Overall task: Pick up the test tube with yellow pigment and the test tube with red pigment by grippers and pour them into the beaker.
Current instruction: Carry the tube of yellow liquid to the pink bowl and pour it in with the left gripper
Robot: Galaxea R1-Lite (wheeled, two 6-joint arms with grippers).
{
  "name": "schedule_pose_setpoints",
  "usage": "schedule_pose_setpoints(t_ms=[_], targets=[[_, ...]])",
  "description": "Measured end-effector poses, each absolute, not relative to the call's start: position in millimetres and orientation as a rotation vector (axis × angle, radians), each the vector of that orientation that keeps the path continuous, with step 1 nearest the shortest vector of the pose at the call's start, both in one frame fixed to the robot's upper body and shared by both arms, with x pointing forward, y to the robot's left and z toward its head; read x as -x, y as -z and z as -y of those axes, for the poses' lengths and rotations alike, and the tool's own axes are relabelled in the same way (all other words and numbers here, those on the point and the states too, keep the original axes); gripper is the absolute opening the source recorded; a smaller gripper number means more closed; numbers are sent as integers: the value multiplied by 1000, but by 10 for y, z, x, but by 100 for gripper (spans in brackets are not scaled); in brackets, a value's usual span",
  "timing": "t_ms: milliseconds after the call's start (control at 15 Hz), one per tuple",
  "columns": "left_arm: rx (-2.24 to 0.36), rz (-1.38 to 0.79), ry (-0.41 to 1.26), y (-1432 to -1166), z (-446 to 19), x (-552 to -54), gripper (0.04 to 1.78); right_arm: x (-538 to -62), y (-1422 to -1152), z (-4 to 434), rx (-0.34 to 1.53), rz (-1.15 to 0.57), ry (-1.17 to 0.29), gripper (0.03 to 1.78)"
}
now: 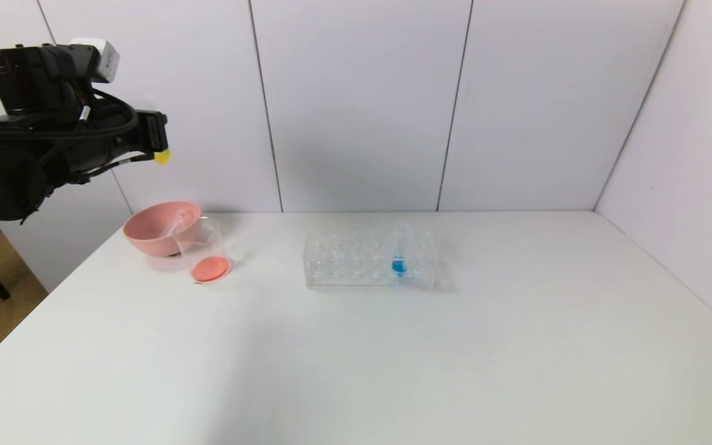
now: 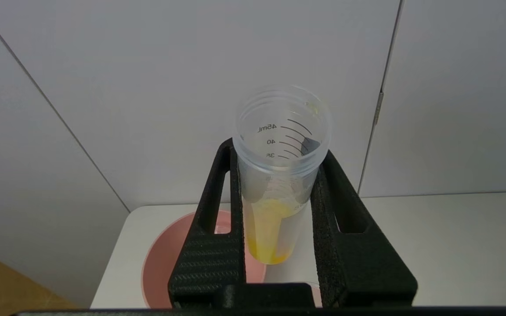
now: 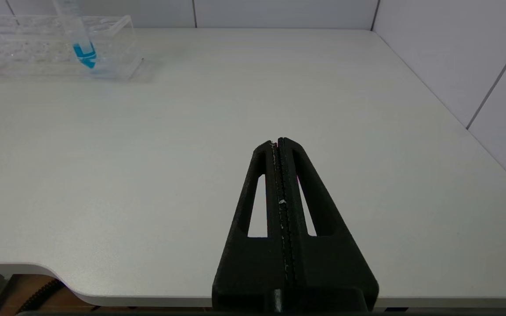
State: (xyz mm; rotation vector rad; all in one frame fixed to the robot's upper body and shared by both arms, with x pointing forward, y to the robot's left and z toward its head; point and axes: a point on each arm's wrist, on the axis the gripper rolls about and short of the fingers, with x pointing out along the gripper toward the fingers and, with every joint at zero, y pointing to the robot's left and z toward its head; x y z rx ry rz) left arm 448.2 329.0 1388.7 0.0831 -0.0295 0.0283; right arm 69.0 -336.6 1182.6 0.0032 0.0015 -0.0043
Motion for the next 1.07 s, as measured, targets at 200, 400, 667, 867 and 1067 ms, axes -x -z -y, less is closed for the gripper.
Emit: schedule_pose_setpoints(t_ms=[200,400,667,867,1067], targets=[[-85,23,14,-13855,-3502,-4497,45,-690,-11826,3366,-3,-1,5,11],[-87,14,53,-13794,-3676,-4544,45,-690,-11826,3366,-3,-1,4,11],[-82,-19,101,-13659,-3804,-4628,45,-690,-11826,3366,-3,-1,5,11],[-83,-42,174,-13555,-3959,-4651,45,-690,-11827,3366,-3,-1,5,11],[-85,-36,276,-13489,-4149,-4639,45,-690,-11826,3366,-3,-1,5,11]])
